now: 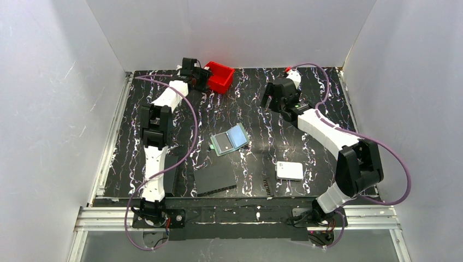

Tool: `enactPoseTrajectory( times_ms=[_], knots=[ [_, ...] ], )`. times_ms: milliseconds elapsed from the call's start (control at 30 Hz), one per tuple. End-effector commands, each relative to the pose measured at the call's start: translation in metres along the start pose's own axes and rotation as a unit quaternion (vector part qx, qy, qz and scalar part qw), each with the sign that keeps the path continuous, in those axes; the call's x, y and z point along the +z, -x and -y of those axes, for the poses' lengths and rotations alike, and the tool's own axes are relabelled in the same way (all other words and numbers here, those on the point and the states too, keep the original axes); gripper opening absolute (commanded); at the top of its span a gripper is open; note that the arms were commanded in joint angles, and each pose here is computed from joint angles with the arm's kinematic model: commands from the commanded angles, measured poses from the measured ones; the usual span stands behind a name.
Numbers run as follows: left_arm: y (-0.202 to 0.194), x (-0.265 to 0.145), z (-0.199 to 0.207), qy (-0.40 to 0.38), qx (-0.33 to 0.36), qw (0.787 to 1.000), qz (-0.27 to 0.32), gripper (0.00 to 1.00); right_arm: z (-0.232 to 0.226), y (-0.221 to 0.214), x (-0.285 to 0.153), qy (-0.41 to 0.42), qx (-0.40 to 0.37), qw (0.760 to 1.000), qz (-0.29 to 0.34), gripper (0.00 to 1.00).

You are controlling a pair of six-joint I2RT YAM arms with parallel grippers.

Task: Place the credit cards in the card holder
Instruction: Move the storage box to the center of the board.

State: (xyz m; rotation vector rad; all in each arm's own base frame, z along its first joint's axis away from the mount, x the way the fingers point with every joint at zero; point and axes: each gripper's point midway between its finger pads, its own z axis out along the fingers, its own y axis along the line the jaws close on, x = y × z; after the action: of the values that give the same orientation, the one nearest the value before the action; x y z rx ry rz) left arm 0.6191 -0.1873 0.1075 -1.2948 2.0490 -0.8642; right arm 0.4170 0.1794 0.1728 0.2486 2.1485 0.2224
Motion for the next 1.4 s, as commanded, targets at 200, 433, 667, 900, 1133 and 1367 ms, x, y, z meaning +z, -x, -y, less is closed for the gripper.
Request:
enactPoseTrajectory(
  times_ms=[200,433,667,900,1133,1367],
  knots=[
    [0.013,0.009,0.001,-0.001,-0.011,0.999,0.036,0.44,0.008,0.022,-0.010,0.011,0.020,0.999,0.029,0.96],
    [0.013,0.015,-0.003,0.008,-0.004,0.999,0.035,0.41,0.010,0.023,-0.010,0.009,0.021,0.999,0.030,0.96],
    [0.014,0.015,-0.003,0.009,0.005,0.999,0.040,0.35,0.011,0.022,-0.011,0.009,0.022,0.999,0.030,0.96],
    [0.014,0.017,-0.003,0.012,0.006,0.999,0.040,0.27,0.012,0.025,-0.013,0.010,0.022,0.999,0.033,0.96],
    [0.015,0.013,0.000,0.013,0.011,0.999,0.040,0.20,0.013,0.025,-0.012,0.008,0.022,0.999,0.034,0.96],
    [0.014,0.011,0.002,0.015,0.005,0.999,0.035,0.15,0.011,0.027,-0.013,0.011,0.023,0.999,0.036,0.95]
  ],
)
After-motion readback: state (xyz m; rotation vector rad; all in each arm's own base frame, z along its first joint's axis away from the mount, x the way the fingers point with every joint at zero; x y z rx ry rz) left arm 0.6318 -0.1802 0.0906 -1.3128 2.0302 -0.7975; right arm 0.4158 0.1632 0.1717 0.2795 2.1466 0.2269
